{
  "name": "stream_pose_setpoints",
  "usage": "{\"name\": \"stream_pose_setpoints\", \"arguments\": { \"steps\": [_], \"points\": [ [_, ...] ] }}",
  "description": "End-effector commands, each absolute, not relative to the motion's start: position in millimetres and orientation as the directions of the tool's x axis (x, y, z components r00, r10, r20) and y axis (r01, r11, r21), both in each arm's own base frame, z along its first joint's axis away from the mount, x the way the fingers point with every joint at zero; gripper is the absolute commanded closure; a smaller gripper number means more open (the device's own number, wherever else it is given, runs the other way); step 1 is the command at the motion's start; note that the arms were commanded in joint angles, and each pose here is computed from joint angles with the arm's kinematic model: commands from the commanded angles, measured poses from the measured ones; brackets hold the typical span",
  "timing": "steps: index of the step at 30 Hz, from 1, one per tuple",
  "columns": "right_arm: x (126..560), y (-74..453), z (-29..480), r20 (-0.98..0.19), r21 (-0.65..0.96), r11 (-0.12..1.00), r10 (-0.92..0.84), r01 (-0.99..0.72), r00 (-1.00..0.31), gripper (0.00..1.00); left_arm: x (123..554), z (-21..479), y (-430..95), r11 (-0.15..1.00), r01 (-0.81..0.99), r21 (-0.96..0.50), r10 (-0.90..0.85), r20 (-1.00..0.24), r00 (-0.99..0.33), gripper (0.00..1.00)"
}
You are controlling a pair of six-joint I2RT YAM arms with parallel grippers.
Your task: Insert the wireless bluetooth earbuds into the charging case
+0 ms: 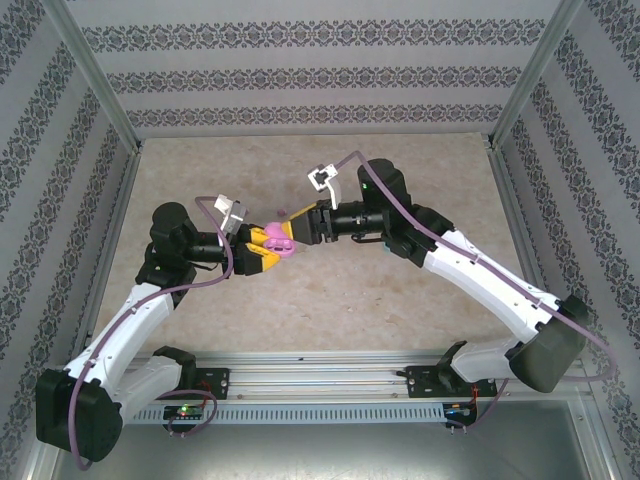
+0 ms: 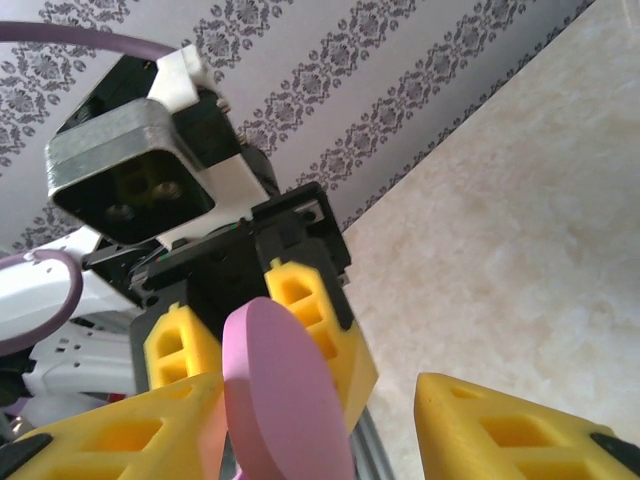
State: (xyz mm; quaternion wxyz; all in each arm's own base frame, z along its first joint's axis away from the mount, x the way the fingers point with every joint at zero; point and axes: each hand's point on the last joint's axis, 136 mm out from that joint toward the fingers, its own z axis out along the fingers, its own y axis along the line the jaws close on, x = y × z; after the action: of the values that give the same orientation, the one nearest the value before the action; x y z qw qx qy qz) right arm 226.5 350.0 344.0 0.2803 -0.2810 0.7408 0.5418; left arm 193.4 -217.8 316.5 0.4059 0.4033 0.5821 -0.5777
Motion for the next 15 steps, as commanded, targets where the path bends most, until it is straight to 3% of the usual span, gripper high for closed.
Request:
{"name": "stream_pose_setpoints", "arguments": {
  "steps": [1,15],
  "points": [
    [241,351,331,-0.700,0.657,0.306,-0.090,-0.688,-0.708,0.48,176,338,-219,-0.068,0.969,-0.238,-0.005,-0.971,-0.239,0.93],
    [227,356,309,-0.719,0.604,0.321,-0.176,-0.729,-0.673,0.48,193,343,-220,-0.013,0.968,-0.249,-0.024,-0.968,-0.249,0.91]
  ]
}}
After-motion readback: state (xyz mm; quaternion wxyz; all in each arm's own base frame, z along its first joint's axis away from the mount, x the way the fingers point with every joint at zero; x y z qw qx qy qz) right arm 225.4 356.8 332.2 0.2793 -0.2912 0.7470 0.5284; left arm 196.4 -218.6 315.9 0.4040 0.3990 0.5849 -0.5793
